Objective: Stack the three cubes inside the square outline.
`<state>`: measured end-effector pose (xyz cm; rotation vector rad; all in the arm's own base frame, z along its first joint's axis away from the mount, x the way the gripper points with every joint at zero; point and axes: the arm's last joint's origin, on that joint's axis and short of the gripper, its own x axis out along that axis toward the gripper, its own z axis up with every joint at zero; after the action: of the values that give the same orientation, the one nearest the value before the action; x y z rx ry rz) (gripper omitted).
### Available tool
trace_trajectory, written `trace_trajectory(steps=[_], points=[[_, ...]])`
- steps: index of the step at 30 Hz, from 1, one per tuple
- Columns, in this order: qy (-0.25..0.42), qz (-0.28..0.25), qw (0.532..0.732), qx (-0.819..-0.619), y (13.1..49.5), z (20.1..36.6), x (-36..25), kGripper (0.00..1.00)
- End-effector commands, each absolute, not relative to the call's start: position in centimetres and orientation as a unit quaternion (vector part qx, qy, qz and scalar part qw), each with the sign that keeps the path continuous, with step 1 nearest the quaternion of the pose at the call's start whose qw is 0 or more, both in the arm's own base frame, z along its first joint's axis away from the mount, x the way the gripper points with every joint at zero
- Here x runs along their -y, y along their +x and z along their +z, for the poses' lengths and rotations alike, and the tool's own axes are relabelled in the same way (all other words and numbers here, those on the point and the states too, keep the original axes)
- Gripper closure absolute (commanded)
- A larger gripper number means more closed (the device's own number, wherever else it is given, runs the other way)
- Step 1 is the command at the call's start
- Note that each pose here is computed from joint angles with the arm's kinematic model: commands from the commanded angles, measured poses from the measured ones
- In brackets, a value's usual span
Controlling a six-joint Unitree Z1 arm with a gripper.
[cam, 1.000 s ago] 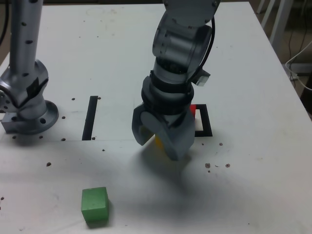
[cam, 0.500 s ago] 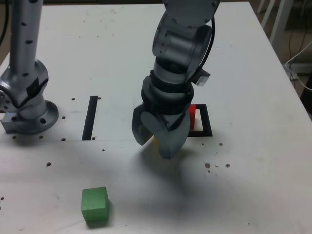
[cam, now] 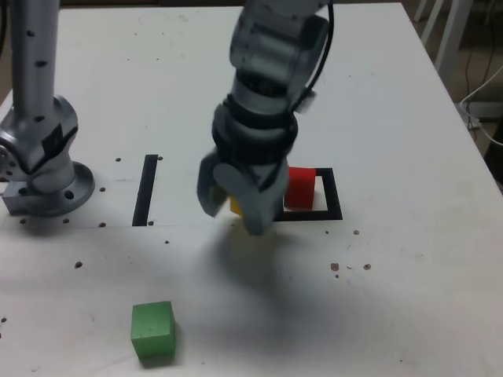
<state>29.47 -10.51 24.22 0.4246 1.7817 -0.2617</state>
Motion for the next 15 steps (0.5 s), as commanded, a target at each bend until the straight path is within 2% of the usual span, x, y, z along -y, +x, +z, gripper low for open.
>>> trace_trajectory(steps=[1,15], points=[[0.168,-0.088,0.613,-0.767,29.0,25.6,10.3,0.71],[0.109,-0.029,0.663,-0.74,32.0,28.1,8.4,0.71]])
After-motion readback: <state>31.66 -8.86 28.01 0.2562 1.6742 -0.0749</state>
